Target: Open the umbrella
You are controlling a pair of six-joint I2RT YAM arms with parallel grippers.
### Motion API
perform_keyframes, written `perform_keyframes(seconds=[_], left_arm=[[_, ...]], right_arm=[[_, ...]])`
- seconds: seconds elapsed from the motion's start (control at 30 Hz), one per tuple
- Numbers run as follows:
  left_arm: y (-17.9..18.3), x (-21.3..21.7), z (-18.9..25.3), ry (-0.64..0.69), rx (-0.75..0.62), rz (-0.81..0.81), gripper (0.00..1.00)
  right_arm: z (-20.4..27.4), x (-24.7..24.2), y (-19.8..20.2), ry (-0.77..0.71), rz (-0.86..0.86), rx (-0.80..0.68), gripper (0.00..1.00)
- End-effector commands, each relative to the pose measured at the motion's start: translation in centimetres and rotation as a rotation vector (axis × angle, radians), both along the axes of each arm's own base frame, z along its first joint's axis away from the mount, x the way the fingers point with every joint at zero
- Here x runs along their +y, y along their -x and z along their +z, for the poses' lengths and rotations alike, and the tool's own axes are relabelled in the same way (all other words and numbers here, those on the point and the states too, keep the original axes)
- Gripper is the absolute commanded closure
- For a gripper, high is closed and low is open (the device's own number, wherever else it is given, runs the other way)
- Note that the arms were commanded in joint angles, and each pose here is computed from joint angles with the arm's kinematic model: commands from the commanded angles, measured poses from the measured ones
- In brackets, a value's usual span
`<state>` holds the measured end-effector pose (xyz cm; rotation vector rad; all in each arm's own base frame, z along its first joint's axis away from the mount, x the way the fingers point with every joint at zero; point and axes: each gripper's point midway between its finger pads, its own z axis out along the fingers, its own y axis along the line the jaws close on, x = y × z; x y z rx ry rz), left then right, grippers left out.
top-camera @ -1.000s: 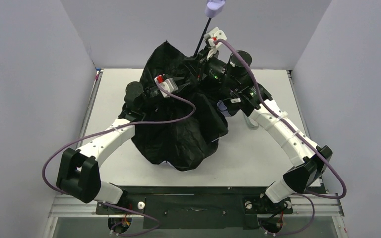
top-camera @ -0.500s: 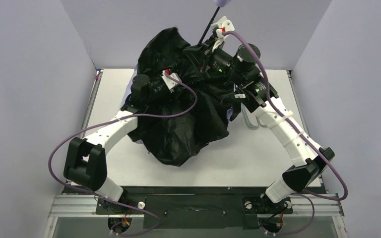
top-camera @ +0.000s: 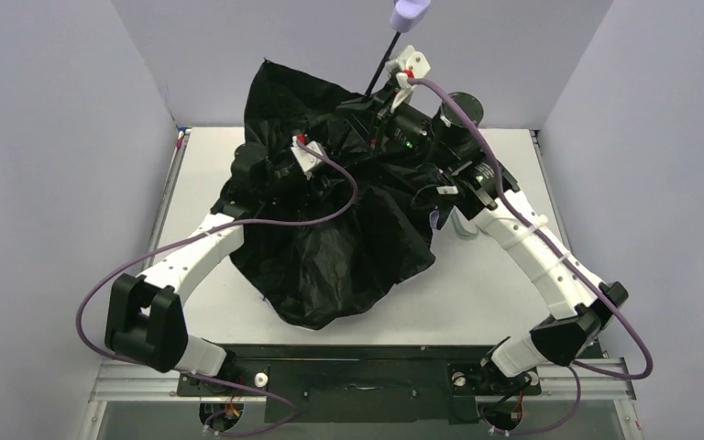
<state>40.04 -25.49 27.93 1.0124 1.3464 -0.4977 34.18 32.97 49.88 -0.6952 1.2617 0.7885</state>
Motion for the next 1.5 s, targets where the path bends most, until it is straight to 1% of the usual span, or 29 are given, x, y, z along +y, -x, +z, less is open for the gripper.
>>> perform_keyframes(seconds=[0.0,0.07,0.13,0.2,0.27,0.5,0.53,0.6,0.77,0.9,1.0,1.03,1.07,1.17,1.2,1.33,1.47], left_arm=[[4.0,-0.3,6.9,0.085,-0.147,-0.091,0.22],[5.8,-1.1,9.9,0.114,-0.217,-0.135,0.21],[7.4,-1.9,11.9,0.136,-0.254,-0.182,0.22],[8.6,-2.4,13.0,0.147,-0.271,-0.213,0.26],[9.4,-2.9,13.4,0.139,-0.269,-0.239,0.37],[10.9,-4.4,11.3,0.063,-0.204,-0.377,0.56],[11.1,-4.5,11.0,0.055,-0.181,-0.392,0.61],[11.4,-4.7,10.3,0.043,-0.145,-0.420,0.68],[11.1,-4.6,8.4,0.011,-0.083,-0.443,0.72],[9.9,-3.5,6.1,-0.018,0.000,-0.420,0.84],[8.5,-2.0,3.8,-0.067,0.019,-0.381,0.87],[8.0,-1.2,2.5,-0.085,0.050,-0.360,0.88],[7.5,-0.8,1.9,-0.103,0.040,-0.345,0.88],[6.3,1.1,-1.1,-0.145,0.084,-0.296,0.90],[6.0,1.4,-1.6,-0.162,0.078,-0.286,0.90],[5.4,2.8,-4.9,-0.206,0.113,-0.252,0.87],[4.9,3.5,-6.4,-0.225,0.124,-0.233,0.85]], right_arm=[[6.3,-3.3,4.7,-0.081,0.002,-0.250,1.00],[3.6,-2.8,4.3,-0.030,0.011,-0.220,1.00],[1.8,-2.2,4.4,-0.002,0.032,-0.194,1.00],[0.8,-1.8,4.6,0.014,0.053,-0.176,1.00],[0.6,-1.5,4.9,0.015,0.070,-0.175,1.00],[1.7,-1.1,6.8,0.002,0.158,-0.229,1.00],[1.9,-1.0,7.4,0.007,0.189,-0.251,1.00],[2.1,-1.0,8.3,0.015,0.228,-0.283,1.00],[2.7,-0.7,9.9,0.017,0.301,-0.314,1.00],[3.6,-0.7,10.2,0.007,0.310,-0.330,1.00],[5.2,-0.8,10.8,-0.020,0.320,-0.335,1.00],[5.7,-0.8,11.0,-0.028,0.325,-0.337,1.00],[6.5,-0.9,11.4,-0.042,0.330,-0.346,1.00],[7.8,-1.1,12.1,-0.073,0.337,-0.359,1.00],[8.4,-1.1,12.4,-0.089,0.341,-0.363,1.00],[10.3,-1.4,12.8,-0.135,0.344,-0.370,1.00],[11.8,-1.8,13.1,-0.167,0.335,-0.392,1.00]])
